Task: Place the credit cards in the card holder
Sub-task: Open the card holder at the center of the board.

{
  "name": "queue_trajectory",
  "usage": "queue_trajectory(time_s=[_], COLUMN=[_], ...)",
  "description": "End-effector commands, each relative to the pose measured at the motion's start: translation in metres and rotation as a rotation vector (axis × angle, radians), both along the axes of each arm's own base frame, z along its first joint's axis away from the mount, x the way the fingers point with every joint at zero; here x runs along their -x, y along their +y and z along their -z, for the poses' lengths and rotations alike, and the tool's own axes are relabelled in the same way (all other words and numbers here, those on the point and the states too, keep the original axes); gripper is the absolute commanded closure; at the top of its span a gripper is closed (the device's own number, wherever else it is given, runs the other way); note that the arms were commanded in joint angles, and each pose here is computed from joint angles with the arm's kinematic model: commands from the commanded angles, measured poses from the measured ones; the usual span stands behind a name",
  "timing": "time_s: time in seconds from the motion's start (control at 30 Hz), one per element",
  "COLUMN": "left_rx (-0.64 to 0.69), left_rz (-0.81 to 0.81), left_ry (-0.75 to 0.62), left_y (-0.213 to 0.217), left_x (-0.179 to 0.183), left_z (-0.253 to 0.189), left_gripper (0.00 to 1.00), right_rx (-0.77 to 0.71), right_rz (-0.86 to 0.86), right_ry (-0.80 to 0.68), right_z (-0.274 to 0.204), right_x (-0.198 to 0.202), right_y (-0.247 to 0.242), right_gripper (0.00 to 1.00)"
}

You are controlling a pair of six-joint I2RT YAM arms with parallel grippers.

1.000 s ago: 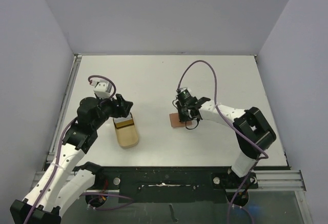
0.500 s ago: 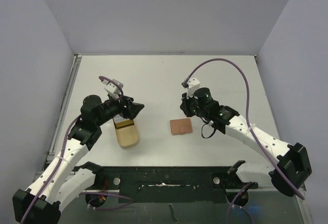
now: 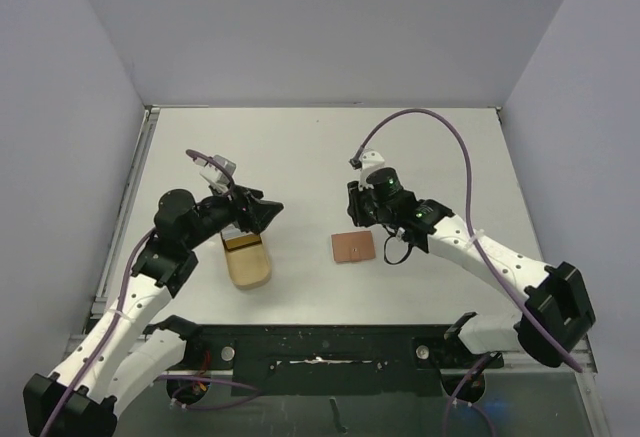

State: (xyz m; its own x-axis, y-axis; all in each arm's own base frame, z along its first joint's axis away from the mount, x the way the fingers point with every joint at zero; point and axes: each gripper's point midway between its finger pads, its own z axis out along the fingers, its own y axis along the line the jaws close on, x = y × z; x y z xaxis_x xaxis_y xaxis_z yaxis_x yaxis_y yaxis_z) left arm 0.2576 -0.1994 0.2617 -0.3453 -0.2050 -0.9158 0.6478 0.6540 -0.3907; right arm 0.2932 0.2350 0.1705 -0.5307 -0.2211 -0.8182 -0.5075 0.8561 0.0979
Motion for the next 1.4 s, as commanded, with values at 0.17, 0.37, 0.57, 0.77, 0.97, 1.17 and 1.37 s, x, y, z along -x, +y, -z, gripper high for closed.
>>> queue_trajectory(time_s=[0.17,0.37,0.57,0.77,0.97,1.17,1.37], left_rx=[-0.093,-0.101,-0.094,-0.079,-0.078,-0.092,-0.110], left_rz=[-0.087,-0.120,-0.151,-0.163,-0.163,-0.167,-0.159], left_ry=[-0.092,-0.113,-0.103,-0.099,-0.092,-0.071,-0.041], left_y=[0.023,0.031,0.036,0.038,0.038,0.038,0.036], left_x=[0.003,0.007,0.009,0.010,0.010,0.009,0.005], left_z=[0.002,-0.001,0.003,0.004,0.005,0.009,0.014], left_gripper=[0.35,0.35,0.35,0.35,0.35,0.35,0.35], right_rx=[-0.035,0.050,0.136,0.234,0.320,0.356,0.357], right_rz=[0.349,0.424,0.492,0.498,0.480,0.427,0.357], right_ry=[0.329,0.386,0.381,0.397,0.363,0.284,0.174], right_z=[0.069,0.093,0.120,0.149,0.160,0.148,0.125], right_x=[0.015,0.030,0.035,0.041,0.042,0.035,0.024], right_y=[0.003,0.004,-0.004,-0.012,-0.024,-0.031,-0.034], right_gripper=[0.67,0.60,0.59,0.59,0.75,0.99,1.00])
